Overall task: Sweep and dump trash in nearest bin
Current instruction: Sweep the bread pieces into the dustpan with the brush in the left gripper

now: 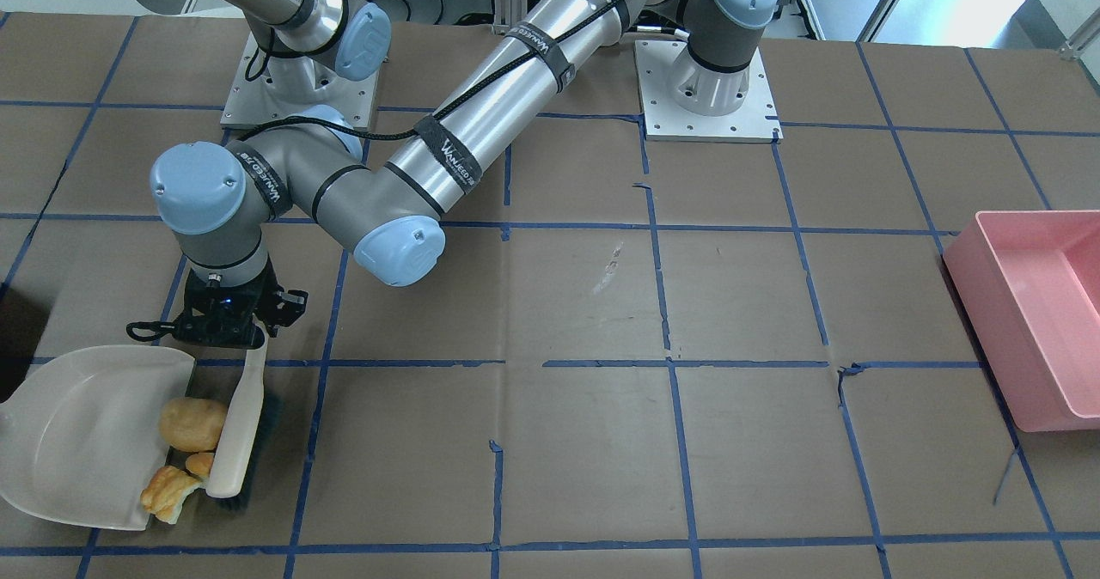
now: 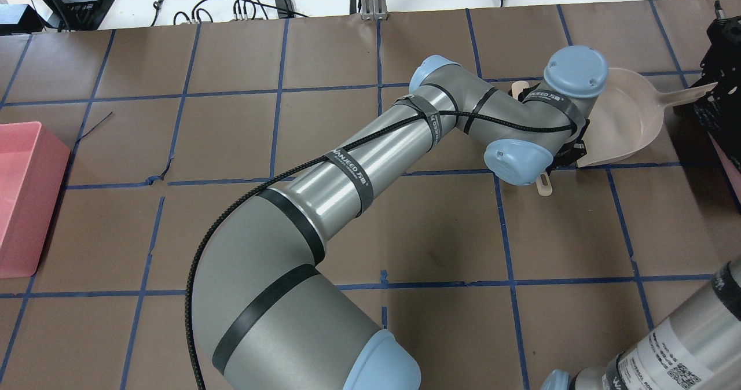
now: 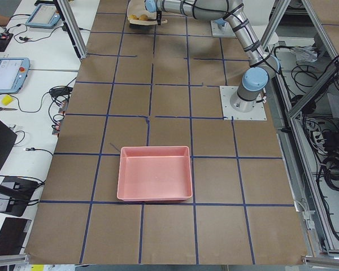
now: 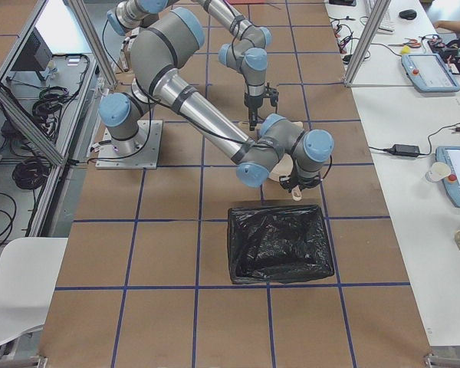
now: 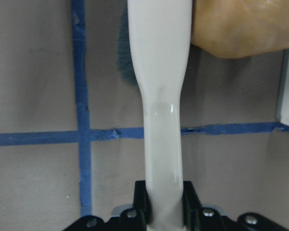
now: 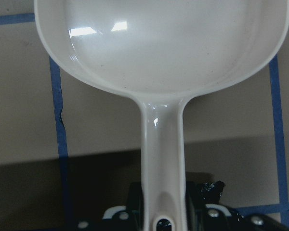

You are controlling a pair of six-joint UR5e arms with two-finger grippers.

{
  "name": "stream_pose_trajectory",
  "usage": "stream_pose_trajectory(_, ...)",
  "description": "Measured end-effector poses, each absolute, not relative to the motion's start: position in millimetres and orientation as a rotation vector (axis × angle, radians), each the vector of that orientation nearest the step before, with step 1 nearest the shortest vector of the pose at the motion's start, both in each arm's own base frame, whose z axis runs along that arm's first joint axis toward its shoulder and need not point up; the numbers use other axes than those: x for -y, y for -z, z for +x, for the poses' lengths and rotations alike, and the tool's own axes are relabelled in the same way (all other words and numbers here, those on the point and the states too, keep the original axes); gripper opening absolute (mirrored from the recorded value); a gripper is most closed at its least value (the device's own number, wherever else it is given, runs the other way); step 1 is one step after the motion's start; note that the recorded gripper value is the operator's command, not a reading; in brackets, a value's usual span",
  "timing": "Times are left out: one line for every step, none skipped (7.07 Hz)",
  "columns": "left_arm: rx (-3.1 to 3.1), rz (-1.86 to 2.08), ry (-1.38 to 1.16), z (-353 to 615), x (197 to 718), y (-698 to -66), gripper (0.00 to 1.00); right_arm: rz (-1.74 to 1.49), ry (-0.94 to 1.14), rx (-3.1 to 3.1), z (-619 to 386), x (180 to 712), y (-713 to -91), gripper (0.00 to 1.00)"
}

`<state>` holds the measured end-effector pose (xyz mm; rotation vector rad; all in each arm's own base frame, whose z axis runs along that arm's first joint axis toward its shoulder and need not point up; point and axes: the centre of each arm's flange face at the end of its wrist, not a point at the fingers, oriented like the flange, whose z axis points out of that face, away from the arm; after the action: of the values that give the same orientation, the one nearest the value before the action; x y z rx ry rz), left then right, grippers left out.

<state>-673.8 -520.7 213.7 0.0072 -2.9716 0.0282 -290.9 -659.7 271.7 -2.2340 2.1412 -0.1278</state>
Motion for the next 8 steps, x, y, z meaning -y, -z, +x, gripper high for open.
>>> stream_pose_trajectory(2.958,0.014,-0.043,-681.2,518.8,-220.3,0.00,-2.263,0.121,-2.119,-286.0,662.2,-272.2,0.00)
stream_pose_trajectory(2.941,0.023,-0.059,-690.6,513.5,-230.0,0.00,-2.278,0.118,-2.106,-279.8,664.9,-272.3,0.01)
stream_pose_trajectory(2.927,0.024,-0.071,-699.7,506.7,-238.6,0.00,-2.285,0.117,-2.098,-274.3,667.1,-272.3,0.01)
stream_pose_trajectory(2.920,0.014,-0.078,-706.8,499.6,-243.1,0.00,-2.289,0.117,-2.092,-269.7,669.0,-272.3,0.01)
stream_pose_trajectory(2.918,-0.005,-0.080,-711.9,493.5,-244.1,0.00,-2.293,0.116,-2.088,-266.5,670.2,-272.3,0.01)
stream_pose_trajectory(2.921,-0.031,-0.084,-716.9,486.5,-244.4,0.00,-2.294,0.116,-2.086,-265.2,670.8,-272.1,0.01)
stream_pose_trajectory(2.928,-0.070,-0.100,-723.1,477.4,-245.8,0.00,-2.294,0.116,-2.087,-265.0,671.0,-271.8,0.01)
stream_pose_trajectory(2.945,-0.122,-0.139,-730.0,467.5,-249.8,0.00,-2.293,0.116,-2.086,-264.7,671.2,-271.0,0.01)
